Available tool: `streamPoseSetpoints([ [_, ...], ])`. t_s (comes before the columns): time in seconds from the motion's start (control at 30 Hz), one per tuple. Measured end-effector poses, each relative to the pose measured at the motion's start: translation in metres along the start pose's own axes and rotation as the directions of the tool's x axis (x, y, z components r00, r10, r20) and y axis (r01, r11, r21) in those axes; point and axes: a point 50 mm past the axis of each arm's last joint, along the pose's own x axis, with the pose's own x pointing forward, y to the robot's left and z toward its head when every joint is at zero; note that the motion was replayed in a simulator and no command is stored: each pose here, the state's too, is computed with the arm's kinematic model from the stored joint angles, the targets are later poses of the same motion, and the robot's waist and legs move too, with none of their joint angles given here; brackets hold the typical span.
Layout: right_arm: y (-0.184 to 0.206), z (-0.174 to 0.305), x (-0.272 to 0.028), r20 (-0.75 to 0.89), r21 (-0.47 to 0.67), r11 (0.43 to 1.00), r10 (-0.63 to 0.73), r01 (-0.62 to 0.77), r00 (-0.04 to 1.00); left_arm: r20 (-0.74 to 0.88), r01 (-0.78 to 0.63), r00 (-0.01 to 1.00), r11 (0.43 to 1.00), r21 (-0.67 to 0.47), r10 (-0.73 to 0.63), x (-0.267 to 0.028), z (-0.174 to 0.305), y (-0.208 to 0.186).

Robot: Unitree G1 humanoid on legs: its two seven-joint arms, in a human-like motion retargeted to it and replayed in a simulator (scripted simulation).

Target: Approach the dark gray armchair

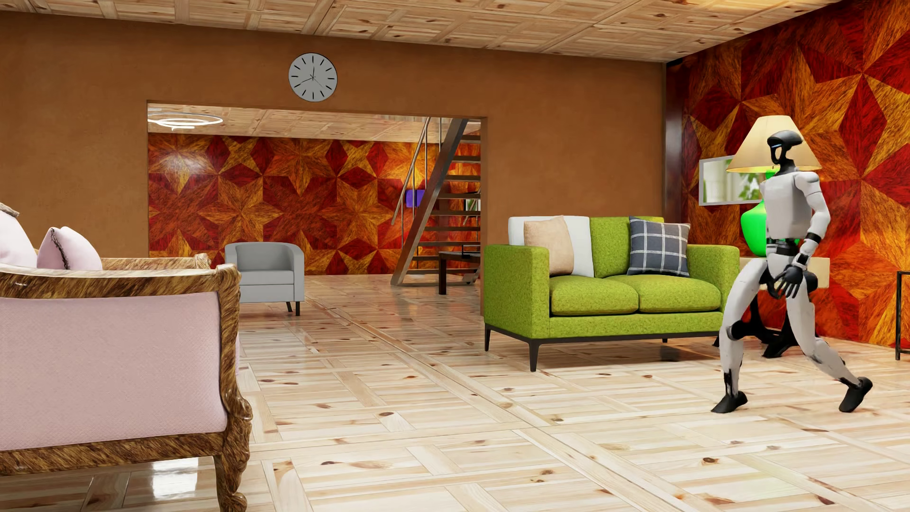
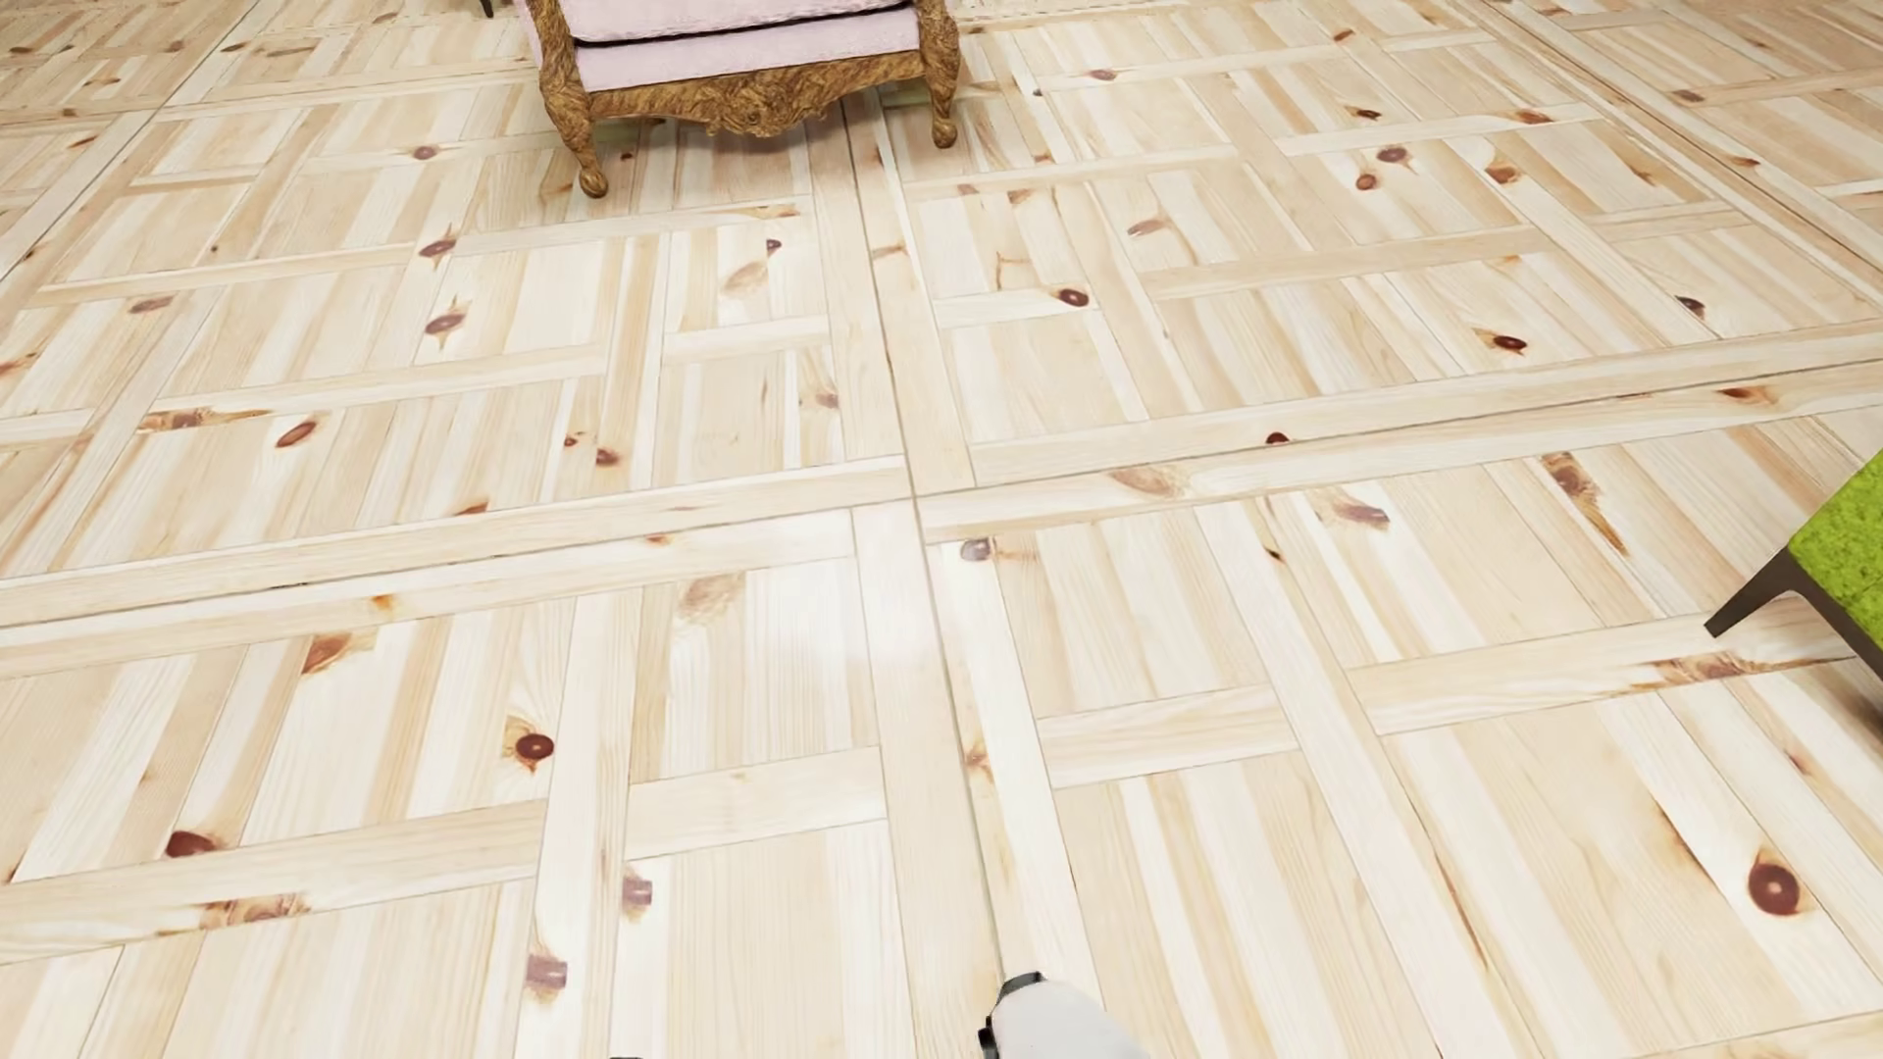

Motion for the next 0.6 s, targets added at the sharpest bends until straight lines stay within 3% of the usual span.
streamPoseSetpoints([
  [0.13,-0.016,0.016,0.002,0.052,0.015,0.999,-0.044,0.043,0.998,-0.154,0.117,0.982,0.993,0.028,-0.111,-0.017,-0.049,-0.038],
  [0.23,-0.045,0.058,0.003,0.182,-0.059,0.993,-0.091,0.103,0.979,-0.252,0.137,0.959,0.990,0.024,-0.127,-0.033,-0.080,-0.044],
  [0.43,-0.127,0.119,-0.018,0.366,0.055,0.948,-0.312,0.315,0.877,-0.359,0.151,0.925,0.987,0.047,-0.124,-0.049,-0.111,-0.040],
  [0.53,-0.112,0.101,-0.012,0.313,0.165,0.947,-0.317,0.277,0.895,-0.405,0.164,0.906,0.985,0.062,-0.125,-0.053,-0.120,-0.040],
  [0.6,-0.088,0.087,-0.003,0.267,0.143,0.965,-0.253,0.222,0.930,-0.369,0.127,0.923,0.991,0.032,-0.106,-0.045,-0.109,-0.036],
])
